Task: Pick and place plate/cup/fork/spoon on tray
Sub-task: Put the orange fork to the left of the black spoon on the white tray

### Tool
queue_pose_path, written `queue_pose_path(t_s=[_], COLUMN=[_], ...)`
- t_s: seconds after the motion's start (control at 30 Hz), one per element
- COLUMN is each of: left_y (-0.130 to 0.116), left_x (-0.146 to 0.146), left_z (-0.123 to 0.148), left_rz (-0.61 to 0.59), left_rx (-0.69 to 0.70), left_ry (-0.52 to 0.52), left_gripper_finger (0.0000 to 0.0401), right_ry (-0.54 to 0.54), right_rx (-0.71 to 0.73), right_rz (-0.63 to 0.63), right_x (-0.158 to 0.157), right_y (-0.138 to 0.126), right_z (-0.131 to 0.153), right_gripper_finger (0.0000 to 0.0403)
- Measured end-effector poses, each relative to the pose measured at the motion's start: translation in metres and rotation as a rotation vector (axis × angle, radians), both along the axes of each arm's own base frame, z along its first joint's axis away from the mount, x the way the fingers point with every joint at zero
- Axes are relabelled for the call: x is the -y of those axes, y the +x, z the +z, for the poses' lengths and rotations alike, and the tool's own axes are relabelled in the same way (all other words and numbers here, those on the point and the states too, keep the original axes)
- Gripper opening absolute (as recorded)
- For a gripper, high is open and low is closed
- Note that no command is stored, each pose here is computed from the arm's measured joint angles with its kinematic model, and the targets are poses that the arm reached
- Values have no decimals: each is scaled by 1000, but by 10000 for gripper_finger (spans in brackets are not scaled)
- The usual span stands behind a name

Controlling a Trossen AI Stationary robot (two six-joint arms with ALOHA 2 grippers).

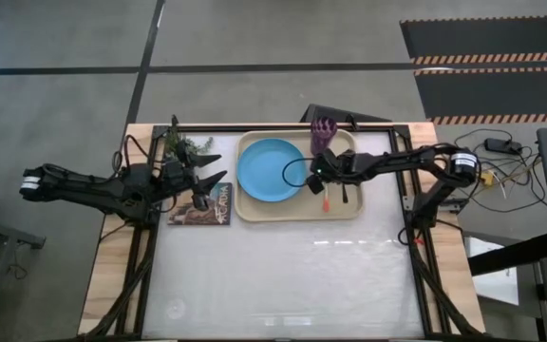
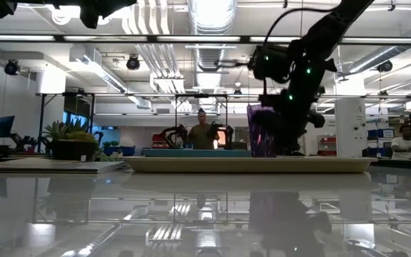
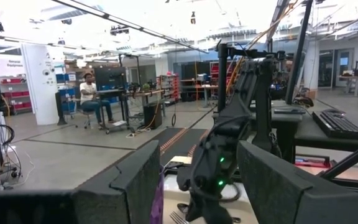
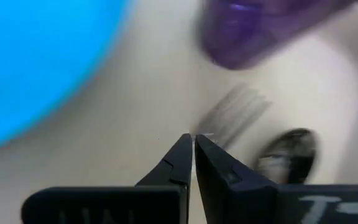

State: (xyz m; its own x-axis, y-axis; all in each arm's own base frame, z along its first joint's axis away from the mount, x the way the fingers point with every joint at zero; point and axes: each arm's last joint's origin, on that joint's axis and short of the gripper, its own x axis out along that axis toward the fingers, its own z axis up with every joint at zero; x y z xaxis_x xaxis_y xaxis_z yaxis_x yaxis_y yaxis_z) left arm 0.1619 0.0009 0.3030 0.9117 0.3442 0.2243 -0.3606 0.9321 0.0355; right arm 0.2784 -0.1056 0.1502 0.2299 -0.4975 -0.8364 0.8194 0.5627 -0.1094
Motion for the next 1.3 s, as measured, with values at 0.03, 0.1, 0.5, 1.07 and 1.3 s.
queue_pose_path(t_s=[0.03, 0.1, 0.5, 1.07, 1.3], left_y=[0, 0, 0, 0, 0], left_x=[0, 0, 0, 0, 0], left_z=[0, 0, 0, 0, 0], left_rz=[0, 0, 0, 0, 0], left_rx=[0, 0, 0, 0, 0], left_ry=[0, 0, 0, 0, 0], left_gripper_finger=[196, 196, 196, 196, 196], right_ry=[24, 96, 300, 323, 328], right_rx=[27, 87, 92, 24, 9], right_rz=[19, 57, 89, 55, 50], right_x=[-3, -10, -41, -43, -43], right_y=[3, 9, 5, -4, -6], right_z=[4, 10, -8, -15, -15], right_gripper_finger=[11, 11, 11, 11, 11])
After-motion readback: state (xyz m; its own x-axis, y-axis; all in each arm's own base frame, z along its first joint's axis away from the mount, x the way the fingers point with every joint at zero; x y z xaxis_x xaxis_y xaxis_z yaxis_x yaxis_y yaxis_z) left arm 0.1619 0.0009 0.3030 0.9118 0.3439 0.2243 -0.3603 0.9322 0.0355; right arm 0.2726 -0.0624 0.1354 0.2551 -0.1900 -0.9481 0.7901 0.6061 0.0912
